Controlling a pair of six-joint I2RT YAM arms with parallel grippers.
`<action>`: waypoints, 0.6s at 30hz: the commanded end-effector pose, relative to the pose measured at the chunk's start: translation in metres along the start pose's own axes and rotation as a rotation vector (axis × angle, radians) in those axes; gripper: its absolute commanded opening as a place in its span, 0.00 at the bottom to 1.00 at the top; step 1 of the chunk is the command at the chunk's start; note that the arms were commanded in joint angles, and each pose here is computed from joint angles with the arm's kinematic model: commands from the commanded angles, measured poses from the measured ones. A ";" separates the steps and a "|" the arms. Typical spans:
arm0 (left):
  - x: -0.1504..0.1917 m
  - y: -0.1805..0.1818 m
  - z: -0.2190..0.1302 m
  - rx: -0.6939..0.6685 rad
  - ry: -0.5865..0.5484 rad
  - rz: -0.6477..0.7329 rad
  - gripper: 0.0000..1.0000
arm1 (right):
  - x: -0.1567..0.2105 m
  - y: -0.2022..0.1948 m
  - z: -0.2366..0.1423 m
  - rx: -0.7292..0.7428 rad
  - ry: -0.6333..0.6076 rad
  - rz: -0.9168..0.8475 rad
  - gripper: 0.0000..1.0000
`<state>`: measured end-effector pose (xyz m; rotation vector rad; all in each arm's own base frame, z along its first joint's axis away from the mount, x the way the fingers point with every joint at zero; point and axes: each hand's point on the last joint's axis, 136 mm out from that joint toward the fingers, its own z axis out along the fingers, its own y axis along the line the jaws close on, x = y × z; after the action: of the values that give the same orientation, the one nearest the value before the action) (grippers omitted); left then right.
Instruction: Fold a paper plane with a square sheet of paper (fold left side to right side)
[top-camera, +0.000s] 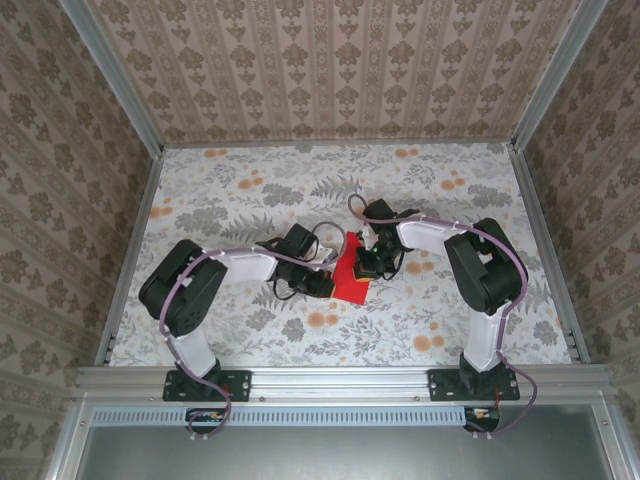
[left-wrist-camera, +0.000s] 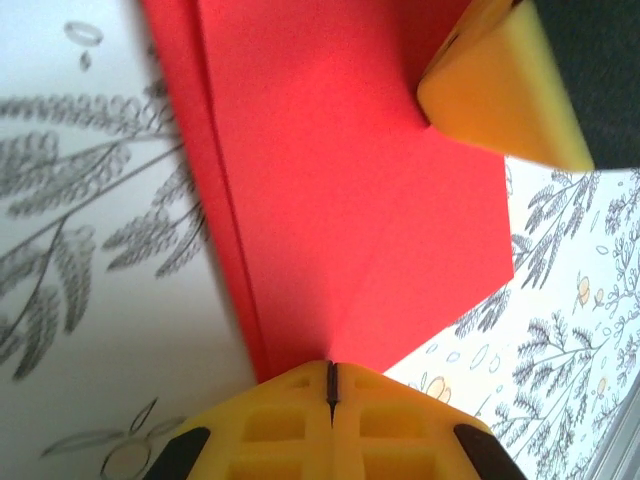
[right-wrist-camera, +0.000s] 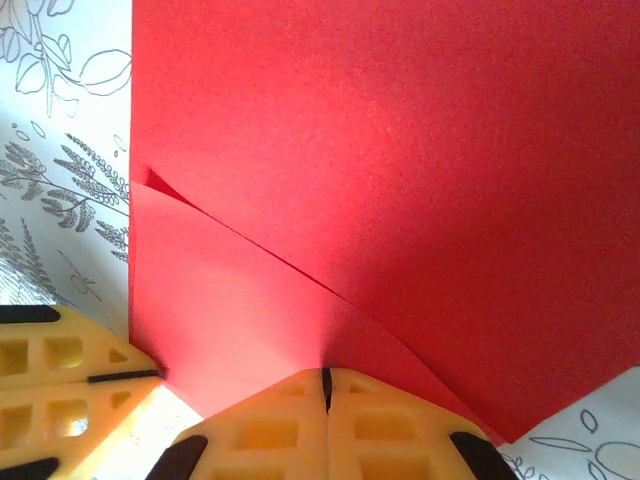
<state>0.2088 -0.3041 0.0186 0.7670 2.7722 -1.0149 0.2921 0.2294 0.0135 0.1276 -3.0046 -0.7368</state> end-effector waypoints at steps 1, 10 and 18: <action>0.043 0.023 -0.005 -0.070 0.107 -0.104 0.00 | 0.011 -0.033 0.007 0.112 0.053 0.047 0.00; 0.043 0.028 -0.023 -0.072 0.054 -0.118 0.01 | -0.010 -0.005 -0.008 -0.001 -0.043 0.024 0.02; -0.017 -0.002 -0.050 0.044 -0.129 -0.059 0.24 | -0.039 0.007 -0.071 -0.085 -0.304 0.011 0.40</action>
<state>0.2119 -0.2675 0.0387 0.6155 2.7738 -1.0171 0.3198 0.2176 0.0519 0.0437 -3.1417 -0.8906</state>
